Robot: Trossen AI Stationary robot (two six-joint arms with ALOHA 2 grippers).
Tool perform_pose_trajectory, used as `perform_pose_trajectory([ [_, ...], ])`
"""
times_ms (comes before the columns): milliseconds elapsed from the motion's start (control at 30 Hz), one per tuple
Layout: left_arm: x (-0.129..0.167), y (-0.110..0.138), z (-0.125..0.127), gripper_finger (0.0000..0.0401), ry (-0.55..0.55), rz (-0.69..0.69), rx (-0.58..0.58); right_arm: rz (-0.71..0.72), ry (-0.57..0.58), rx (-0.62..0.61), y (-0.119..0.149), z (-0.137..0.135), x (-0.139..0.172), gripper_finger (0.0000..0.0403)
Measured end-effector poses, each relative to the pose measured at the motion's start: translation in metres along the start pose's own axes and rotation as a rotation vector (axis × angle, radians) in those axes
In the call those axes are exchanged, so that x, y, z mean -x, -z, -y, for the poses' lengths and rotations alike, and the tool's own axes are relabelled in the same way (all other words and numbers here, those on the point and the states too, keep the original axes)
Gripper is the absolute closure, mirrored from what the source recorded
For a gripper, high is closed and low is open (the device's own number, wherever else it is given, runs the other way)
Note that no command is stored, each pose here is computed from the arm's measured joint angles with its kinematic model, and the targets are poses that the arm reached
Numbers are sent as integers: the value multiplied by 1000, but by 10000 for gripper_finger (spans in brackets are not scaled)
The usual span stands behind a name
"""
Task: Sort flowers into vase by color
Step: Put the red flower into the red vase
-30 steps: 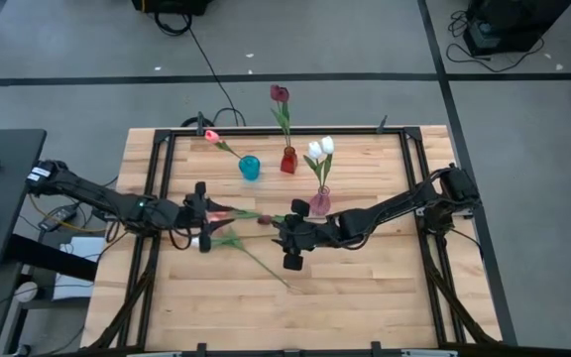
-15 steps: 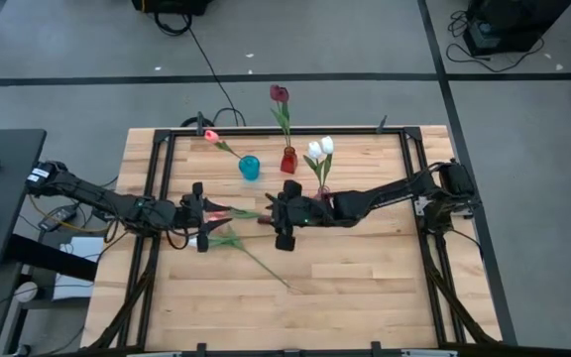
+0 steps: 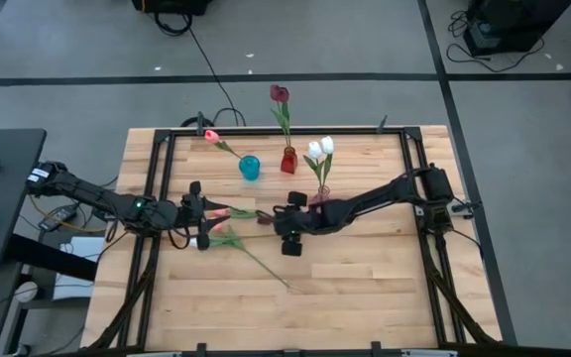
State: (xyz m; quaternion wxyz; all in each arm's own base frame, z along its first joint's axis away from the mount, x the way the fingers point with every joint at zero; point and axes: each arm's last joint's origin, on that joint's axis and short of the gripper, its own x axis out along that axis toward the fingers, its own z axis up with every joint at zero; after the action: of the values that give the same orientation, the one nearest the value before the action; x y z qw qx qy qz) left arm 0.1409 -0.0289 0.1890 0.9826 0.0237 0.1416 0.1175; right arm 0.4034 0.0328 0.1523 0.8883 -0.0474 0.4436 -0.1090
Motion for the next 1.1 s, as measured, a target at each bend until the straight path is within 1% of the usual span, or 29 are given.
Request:
perform_pose_trajectory([
  [100, 0, 0, 0, 256, 0, -2, 5, -98, 46, 1, 7, 5, 10, 214],
  [167, 0, 0, 0, 256, 0, -2, 5, -131, 59, 10, 9, 7, 16, 214],
  [367, 0, -2, 0, 256, 0, 19, 15, -281, 34, 94, 23, 12, 19, 216],
  [500, 0, -3, 0, 256, 1, 25, 19, -299, 37, 167, 24, 16, 19, 232],
  [600, 0, -3, 0, 256, 1, 27, 20, -300, 10, 206, 24, 17, 18, 248],
  [733, 0, -3, 0, 256, 1, 27, 20, -289, -21, 196, 22, 18, 17, 263],
  [833, 0, -3, 0, 256, 1, 27, 20, -262, -36, 190, 20, 16, 15, 268],
  [1033, 0, -2, 0, 256, 1, 19, 19, -311, -41, 207, 29, 6, 9, 269],
  [1100, 0, -1, 0, 256, 2, 13, 30, -323, -15, 228, 31, -1, 11, 270],
])
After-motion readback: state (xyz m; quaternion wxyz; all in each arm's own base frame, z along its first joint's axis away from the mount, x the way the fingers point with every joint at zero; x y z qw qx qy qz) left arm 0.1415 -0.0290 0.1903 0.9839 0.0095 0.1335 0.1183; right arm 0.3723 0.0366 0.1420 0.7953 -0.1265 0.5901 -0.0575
